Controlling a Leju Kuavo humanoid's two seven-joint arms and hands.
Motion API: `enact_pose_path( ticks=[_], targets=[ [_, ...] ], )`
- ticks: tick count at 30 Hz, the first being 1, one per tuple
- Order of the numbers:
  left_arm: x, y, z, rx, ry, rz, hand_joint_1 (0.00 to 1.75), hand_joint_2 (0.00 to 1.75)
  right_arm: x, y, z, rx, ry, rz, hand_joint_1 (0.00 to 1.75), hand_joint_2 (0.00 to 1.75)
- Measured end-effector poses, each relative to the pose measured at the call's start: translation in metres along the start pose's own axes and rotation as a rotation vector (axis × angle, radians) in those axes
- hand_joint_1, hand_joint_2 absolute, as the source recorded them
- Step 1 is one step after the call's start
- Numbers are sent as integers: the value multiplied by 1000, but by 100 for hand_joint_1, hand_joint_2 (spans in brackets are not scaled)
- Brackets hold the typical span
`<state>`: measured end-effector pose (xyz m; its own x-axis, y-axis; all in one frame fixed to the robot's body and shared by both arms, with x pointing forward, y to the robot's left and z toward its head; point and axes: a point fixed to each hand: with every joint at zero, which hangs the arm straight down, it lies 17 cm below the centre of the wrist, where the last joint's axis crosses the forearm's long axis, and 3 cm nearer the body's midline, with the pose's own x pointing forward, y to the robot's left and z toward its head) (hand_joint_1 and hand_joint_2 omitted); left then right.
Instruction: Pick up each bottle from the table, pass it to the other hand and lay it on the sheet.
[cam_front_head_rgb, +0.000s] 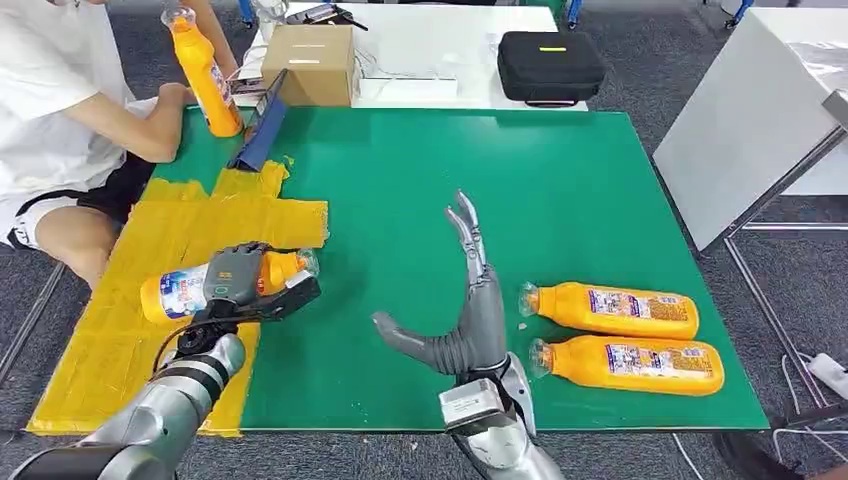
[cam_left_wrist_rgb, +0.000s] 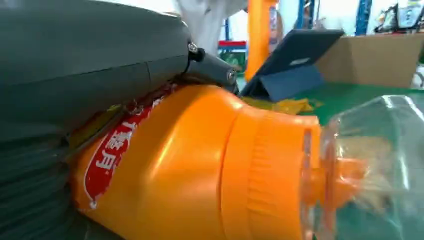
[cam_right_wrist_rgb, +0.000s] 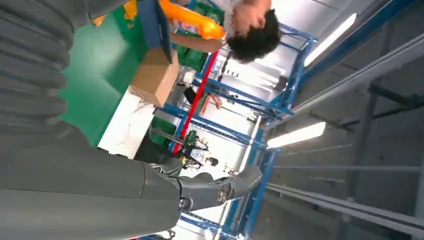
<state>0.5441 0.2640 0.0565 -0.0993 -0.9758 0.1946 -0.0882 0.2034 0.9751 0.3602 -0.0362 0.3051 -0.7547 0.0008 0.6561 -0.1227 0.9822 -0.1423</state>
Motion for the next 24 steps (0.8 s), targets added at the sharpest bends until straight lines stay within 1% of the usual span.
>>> enact_pose_path(
  ticks=[8, 9, 13, 20, 22, 24],
  targets=[
    [-1, -2, 1, -9, 4, 5, 162, 175, -7, 3, 3, 12, 17, 4, 0, 175],
    [-1, -3, 1, -10, 5, 5, 2, 175, -8, 3, 3, 12, 18, 5, 0, 175],
    [-2, -6, 2, -21, 11, 24, 0, 175, -10, 4, 4, 18, 22, 8, 0, 175],
    [-4, -12, 4, -49, 30, 158, 0, 175, -16, 9, 6, 43, 39, 24, 0, 175],
    [-1, -15, 5, -64, 26, 230, 0, 175, -18, 10, 7, 52, 42, 28, 0, 175],
    [10, -16, 4, -81, -5, 378, 0, 175, -20, 10, 8, 59, 48, 40, 0, 175]
  ],
)
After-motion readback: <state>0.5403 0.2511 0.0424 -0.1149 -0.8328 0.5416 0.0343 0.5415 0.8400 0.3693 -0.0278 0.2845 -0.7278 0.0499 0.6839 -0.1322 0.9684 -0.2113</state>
